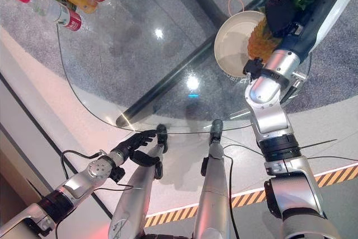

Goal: Pick up the fruit to the plate

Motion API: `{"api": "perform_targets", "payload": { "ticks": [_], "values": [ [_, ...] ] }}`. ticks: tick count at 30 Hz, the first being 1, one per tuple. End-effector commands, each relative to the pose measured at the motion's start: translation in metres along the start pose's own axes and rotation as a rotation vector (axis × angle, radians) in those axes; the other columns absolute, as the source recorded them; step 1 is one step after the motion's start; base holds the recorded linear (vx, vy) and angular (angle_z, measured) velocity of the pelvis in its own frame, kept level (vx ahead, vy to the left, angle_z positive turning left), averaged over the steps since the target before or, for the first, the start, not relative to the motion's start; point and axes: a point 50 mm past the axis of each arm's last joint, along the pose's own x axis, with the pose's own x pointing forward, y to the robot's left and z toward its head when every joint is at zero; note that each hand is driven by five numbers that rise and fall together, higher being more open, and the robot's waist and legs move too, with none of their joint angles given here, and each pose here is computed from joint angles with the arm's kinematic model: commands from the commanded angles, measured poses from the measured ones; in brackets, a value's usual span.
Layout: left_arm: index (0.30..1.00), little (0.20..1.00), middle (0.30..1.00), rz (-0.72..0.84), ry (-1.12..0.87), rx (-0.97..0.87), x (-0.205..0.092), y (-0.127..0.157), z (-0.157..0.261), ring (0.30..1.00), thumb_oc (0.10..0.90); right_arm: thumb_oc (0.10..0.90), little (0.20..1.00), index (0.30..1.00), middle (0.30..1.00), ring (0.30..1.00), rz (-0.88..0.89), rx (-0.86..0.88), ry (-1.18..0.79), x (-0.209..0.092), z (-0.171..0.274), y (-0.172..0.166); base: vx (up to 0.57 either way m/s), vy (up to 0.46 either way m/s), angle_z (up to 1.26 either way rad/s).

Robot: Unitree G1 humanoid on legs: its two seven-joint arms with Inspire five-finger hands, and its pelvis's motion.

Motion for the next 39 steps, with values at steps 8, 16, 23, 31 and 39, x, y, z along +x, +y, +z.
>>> {"api": "perform_targets", "payload": {
  "ticks": [8, 16, 23, 31, 39],
  "values": [
    [0.900, 0.900, 0.900, -0.073, -0.101, -0.088, -0.009, -0.032, 0.012, 0.900, 0.800, 0.100, 0.200, 0.300, 0.300, 0.300, -0.091, 0.203, -0.446, 0.039, 0.083, 0.000, 0.00, 0.011, 0.01],
    [0.900, 0.900, 0.900, -0.071, -0.106, -0.109, -0.008, -0.036, 0.017, 0.900, 0.800, 0.100, 0.200, 0.300, 0.300, 0.300, -0.113, 0.238, -0.458, 0.039, 0.084, 0.002, 0.00, 0.025, 0.04],
    [0.900, 0.900, 0.900, -0.072, -0.110, -0.124, -0.009, -0.040, 0.016, 0.900, 0.800, 0.100, 0.200, 0.300, 0.300, 0.300, -0.118, 0.192, -0.438, 0.040, 0.074, 0.002, 0.01, 0.023, 0.06],
    [0.900, 0.900, 0.900, -0.070, -0.120, -0.132, -0.007, -0.045, 0.020, 0.900, 0.800, 0.100, 0.200, 0.300, 0.300, 0.300, -0.150, 0.113, -0.423, 0.043, 0.059, 0.001, 0.00, 0.009, 0.03],
    [0.900, 0.900, 0.900, -0.065, -0.132, -0.138, -0.007, -0.047, 0.020, 0.900, 0.800, 0.100, 0.200, 0.300, 0.300, 0.300, -0.154, 0.017, -0.401, 0.046, 0.044, -0.003, 0.00, 0.002, 0.00]
  ]
}}
